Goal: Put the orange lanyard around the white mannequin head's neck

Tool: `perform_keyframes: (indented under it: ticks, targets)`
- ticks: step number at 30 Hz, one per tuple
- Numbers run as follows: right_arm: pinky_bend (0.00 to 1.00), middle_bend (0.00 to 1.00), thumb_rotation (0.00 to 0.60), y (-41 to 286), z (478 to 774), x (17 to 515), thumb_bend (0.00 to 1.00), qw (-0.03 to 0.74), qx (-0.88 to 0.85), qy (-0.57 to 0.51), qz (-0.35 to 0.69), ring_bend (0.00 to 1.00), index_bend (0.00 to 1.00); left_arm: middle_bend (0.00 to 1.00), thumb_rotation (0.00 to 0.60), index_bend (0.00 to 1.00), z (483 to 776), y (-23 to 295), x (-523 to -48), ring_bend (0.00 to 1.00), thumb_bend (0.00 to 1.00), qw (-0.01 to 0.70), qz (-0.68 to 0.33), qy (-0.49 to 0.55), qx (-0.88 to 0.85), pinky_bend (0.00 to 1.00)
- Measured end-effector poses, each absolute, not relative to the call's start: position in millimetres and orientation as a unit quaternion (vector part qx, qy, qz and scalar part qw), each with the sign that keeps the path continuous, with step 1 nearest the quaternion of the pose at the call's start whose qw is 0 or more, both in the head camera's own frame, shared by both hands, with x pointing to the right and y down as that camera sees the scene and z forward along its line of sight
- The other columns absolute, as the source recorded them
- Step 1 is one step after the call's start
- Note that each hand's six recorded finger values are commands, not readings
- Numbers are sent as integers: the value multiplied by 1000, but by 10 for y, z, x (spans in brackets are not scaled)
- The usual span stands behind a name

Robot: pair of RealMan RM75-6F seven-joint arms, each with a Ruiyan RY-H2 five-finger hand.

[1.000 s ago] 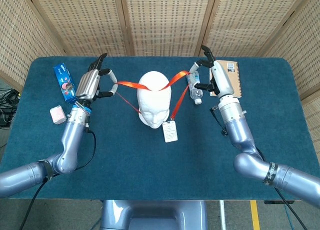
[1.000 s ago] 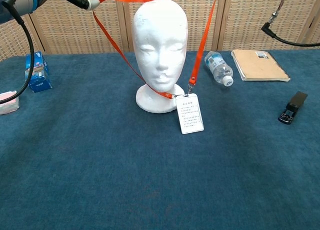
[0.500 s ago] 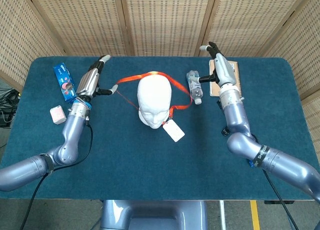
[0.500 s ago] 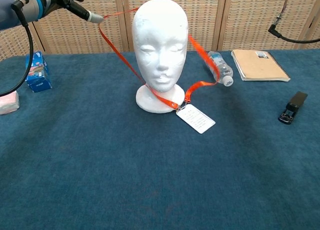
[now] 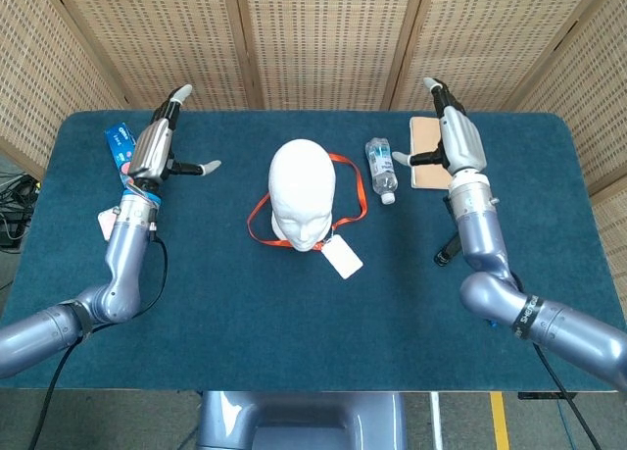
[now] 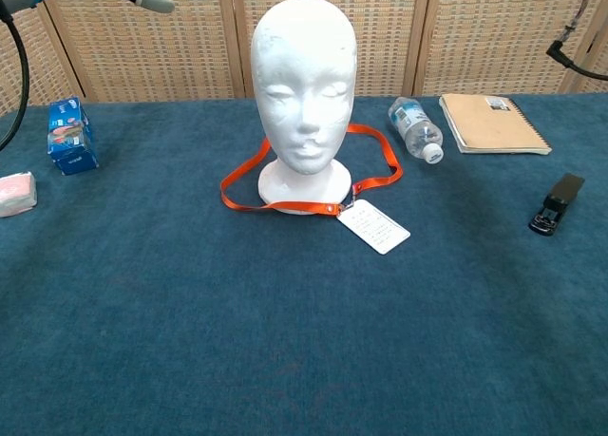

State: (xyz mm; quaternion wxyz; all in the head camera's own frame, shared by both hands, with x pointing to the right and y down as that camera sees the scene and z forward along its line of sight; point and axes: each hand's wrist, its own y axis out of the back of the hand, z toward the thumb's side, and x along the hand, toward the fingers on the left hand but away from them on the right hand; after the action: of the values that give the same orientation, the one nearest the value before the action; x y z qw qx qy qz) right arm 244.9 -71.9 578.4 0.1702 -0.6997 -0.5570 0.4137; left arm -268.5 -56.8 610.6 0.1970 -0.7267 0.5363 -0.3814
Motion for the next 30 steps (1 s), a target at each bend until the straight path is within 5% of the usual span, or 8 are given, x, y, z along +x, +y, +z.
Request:
perform_keyframes:
  ticks: [3,6,8,10,11,14,30]
  targets:
    - [0,2,600,-648,5777,2536,28,185,-698,-547,424,0,47,0,600,0,6050,-510,-2779,0,0,217,-386,529,-724,0]
    - [14,209,600,-518,5761,2697,143,216,-691,-531,440,96,60,0,600,0,5965,-375,-2940,0,0,253,-398,512,-718,0]
    - [223,487,600,-430,5746,2802,339,235,-685,-524,448,370,79,0,600,0,5893,-251,-3096,0,0,280,-410,499,-710,0]
    - [533,638,600,-299,5739,2924,508,253,-681,-512,458,554,90,0,600,0,5843,-108,-3283,0,0,305,-426,487,-699,0]
    - [674,693,600,-241,5735,2964,595,258,-682,-505,462,619,92,0,600,0,5831,-41,-3354,0,0,313,-433,483,-694,0]
    - [827,749,600,-49,5727,3073,727,272,-689,-475,475,679,102,0,600,0,5822,181,-3554,0,0,328,-452,472,-682,0]
    - [864,759,600,1036,6177,2766,789,310,-768,-277,487,688,160,0,600,0,5698,1235,-4273,0,0,361,-551,448,-605,0]
